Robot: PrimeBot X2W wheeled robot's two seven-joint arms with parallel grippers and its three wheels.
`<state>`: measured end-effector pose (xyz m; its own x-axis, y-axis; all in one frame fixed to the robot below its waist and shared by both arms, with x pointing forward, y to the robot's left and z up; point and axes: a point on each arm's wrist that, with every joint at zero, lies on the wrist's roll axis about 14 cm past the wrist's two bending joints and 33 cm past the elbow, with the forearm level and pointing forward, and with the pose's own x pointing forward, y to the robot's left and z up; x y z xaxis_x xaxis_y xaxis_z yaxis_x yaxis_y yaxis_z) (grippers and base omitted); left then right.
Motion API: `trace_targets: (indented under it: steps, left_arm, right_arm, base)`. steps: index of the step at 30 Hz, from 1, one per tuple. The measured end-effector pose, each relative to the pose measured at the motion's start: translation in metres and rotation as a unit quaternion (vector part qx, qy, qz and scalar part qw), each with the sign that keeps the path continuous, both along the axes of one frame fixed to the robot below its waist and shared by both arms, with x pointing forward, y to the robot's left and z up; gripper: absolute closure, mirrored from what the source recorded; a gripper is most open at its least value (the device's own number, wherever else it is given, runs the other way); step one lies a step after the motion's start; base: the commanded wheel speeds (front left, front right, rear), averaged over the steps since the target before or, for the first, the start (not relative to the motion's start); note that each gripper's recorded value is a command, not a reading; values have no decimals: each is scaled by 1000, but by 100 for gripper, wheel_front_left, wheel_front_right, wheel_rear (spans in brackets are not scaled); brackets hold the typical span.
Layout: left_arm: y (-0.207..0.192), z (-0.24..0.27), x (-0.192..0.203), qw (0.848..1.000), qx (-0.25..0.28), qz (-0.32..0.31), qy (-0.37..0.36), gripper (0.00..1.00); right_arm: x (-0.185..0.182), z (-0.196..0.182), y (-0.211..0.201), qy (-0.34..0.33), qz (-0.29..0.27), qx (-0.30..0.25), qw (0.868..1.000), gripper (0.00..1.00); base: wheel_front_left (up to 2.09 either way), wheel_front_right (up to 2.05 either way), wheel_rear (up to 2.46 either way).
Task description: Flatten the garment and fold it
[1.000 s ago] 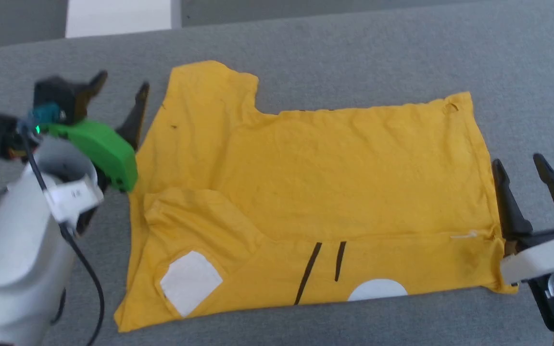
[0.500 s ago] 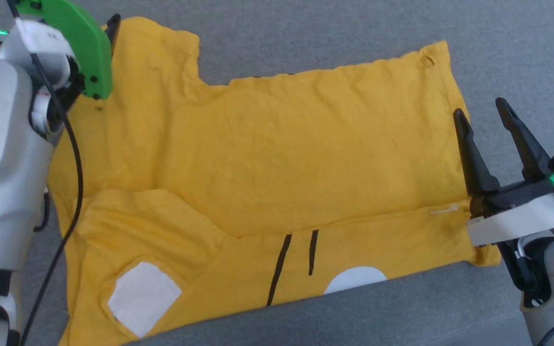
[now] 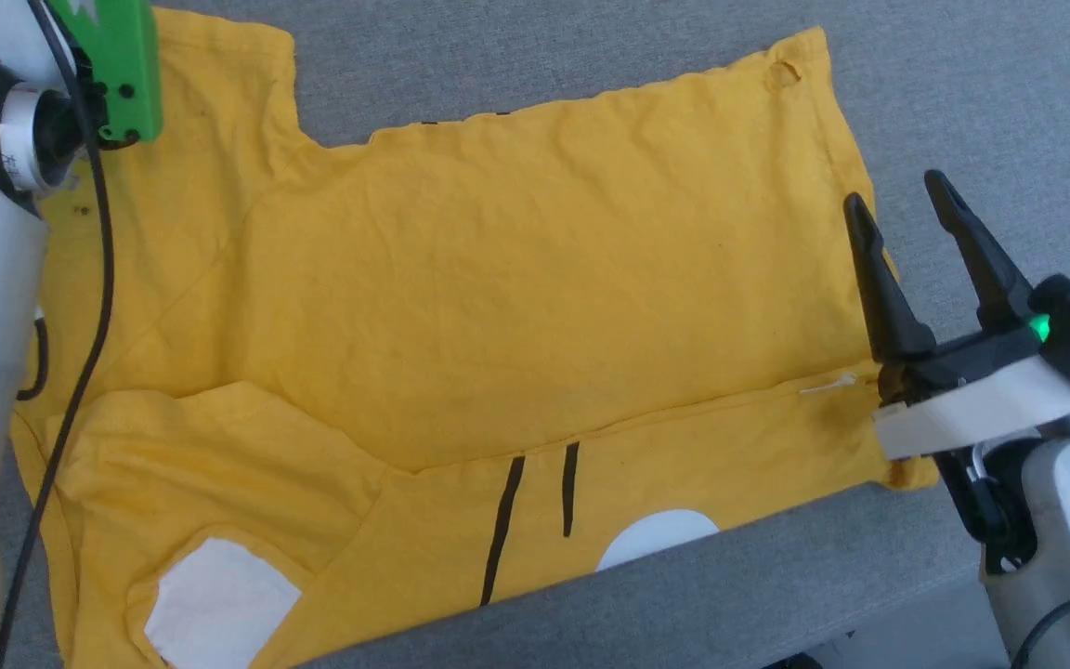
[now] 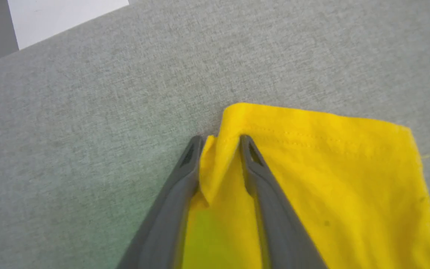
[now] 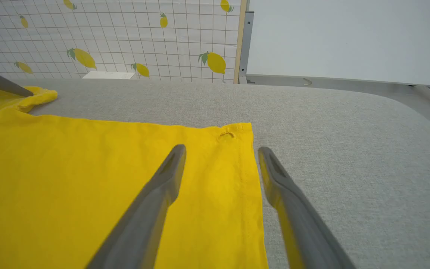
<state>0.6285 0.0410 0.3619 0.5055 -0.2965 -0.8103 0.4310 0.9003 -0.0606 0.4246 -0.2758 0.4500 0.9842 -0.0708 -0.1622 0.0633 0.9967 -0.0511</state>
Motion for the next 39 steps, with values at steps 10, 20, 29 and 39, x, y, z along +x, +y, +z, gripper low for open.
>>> trace_targets:
  steps: [10,20,29,39]
  left_arm:
    - [-5,6,-8,1000,-5,-16,-4,100]
    - [0,2,-10,1000,-15,-19,-3,100]
    - [1,-3,-8,999,-28,-16,-8,100]
    - [-1,21,1,990,-66,-34,-121,100]
  right_arm:
    - [54,6,-19,79,3,-20,997,0]
    - [97,-42,-35,277,-41,30,960,0]
    - [95,-77,-28,426,-45,27,903,64]
    - [98,-65,-21,363,-35,21,931,100]
  base:
    - [0,0,0]
    - [0,0,0]
    - [0,0,0]
    - [0,0,0]
